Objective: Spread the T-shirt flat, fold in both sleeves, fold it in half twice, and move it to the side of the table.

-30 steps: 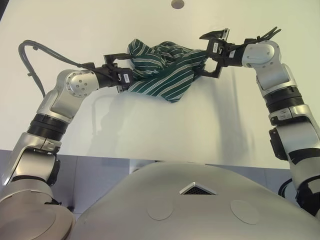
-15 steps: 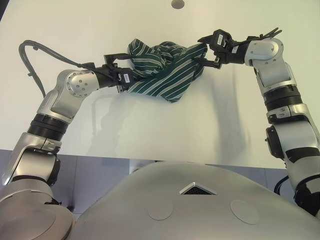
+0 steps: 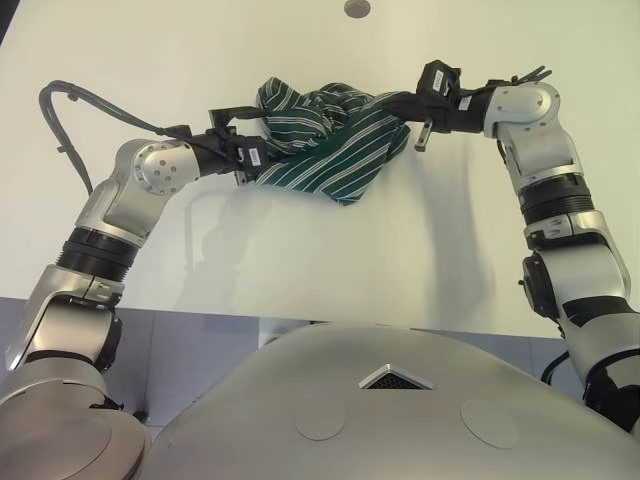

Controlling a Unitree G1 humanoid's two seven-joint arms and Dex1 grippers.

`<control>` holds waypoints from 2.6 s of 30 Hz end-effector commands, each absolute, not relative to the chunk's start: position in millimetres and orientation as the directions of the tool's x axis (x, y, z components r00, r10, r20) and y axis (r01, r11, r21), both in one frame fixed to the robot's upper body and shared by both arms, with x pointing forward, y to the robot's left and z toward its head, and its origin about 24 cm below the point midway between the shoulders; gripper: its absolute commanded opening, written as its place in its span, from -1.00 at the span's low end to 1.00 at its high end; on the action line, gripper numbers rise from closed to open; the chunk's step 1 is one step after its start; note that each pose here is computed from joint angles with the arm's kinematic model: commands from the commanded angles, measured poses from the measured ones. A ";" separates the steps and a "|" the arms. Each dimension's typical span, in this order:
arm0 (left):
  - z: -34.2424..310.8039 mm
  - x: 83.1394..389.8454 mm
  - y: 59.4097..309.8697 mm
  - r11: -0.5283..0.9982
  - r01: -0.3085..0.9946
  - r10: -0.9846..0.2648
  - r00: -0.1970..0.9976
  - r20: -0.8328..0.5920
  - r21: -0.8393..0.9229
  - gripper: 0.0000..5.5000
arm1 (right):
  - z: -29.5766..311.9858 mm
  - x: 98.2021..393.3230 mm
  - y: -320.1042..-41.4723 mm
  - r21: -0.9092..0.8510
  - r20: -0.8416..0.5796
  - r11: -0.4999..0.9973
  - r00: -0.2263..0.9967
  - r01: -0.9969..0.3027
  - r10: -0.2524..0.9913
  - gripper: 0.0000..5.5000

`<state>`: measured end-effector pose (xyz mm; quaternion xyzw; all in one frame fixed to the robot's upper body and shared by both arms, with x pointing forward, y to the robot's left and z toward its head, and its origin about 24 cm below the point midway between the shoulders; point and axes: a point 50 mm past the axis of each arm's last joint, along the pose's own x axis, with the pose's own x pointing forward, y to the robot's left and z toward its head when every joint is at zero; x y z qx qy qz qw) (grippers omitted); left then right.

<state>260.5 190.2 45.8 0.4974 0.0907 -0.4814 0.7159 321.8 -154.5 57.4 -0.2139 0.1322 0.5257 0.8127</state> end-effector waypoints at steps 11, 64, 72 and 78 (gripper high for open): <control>-10.9 225.2 205.8 -0.033 0.907 -0.458 0.360 -0.812 0.421 0.51 | 44.1 337.0 -155.9 -0.261 -0.531 0.377 0.458 -0.889 0.713 -0.35; 39.0 223.8 231.3 0.125 0.916 -0.572 0.380 -0.727 0.380 0.74 | 71.3 197.7 -179.4 0.102 -0.600 -0.237 -0.250 -0.966 0.760 -0.64; 50.2 192.7 242.8 -0.001 0.975 -0.594 0.178 -0.784 0.221 0.95 | 91.3 222.1 -190.6 0.034 -0.548 -0.106 -0.107 -0.994 0.830 -0.64; 72.7 192.4 238.4 0.058 0.976 -0.718 0.186 -0.671 0.208 0.95 | 93.1 247.0 -181.3 -0.085 -0.507 0.044 0.081 -0.995 0.858 -0.64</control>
